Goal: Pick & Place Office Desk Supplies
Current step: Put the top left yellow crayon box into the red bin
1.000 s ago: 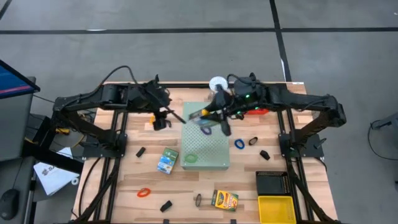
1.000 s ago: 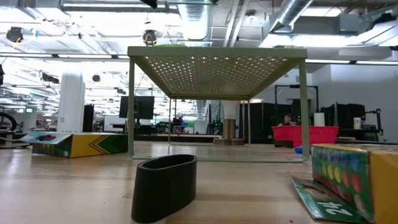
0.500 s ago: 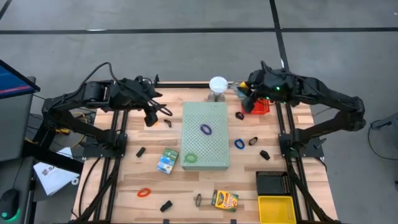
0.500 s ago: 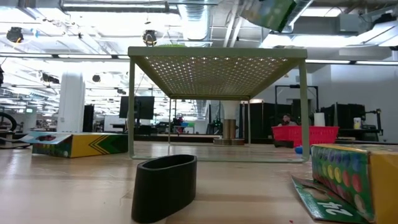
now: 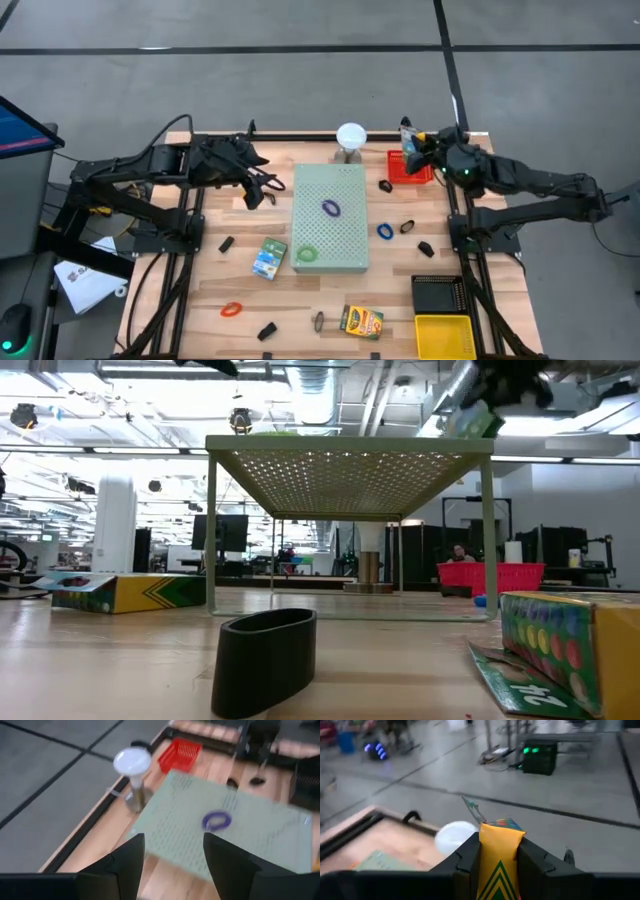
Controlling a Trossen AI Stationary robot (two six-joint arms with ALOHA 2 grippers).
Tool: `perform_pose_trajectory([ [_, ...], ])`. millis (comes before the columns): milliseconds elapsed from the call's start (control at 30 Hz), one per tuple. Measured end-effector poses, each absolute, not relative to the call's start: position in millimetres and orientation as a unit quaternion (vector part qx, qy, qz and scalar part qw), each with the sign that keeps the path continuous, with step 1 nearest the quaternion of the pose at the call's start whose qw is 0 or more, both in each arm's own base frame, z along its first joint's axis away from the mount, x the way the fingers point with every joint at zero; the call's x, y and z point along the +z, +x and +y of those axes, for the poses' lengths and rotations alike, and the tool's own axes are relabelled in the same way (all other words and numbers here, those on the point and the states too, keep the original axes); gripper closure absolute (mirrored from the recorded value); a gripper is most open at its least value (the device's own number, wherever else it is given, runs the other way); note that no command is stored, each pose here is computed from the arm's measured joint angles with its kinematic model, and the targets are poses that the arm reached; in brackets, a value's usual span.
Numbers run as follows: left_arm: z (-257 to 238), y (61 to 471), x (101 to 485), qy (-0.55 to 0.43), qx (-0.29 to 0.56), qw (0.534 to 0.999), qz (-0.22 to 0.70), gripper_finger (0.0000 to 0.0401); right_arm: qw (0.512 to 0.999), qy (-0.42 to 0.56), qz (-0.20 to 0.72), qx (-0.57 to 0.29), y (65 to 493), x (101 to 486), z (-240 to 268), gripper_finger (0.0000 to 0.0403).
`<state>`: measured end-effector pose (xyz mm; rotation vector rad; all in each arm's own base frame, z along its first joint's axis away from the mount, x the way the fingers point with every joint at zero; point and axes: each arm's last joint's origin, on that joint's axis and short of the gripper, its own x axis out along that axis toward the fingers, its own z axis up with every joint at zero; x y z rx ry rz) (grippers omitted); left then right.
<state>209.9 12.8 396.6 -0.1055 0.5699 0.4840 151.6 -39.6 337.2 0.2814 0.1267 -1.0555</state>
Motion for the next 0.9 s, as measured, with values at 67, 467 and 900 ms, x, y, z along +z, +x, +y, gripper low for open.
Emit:
perform_pose_trajectory([
  [67, 12, 212, 393, -0.061, 0.237, 0.932, 0.269, 0.0206, 0.841, 0.14, 0.039, -0.522, 149, 319, -38, 0.0317],
  [467, 8, 219, 394, -0.099, 0.241, 0.944, 0.204, 0.0206, 0.785, 0.155, 0.0, -0.6, 156, 243, -43, 0.032],
  [900, 6, 222, 399, -0.116, 0.237, 0.949, 0.173, 0.0206, 0.71, 0.116, 0.035, -0.694, 179, 195, -70, 0.032],
])
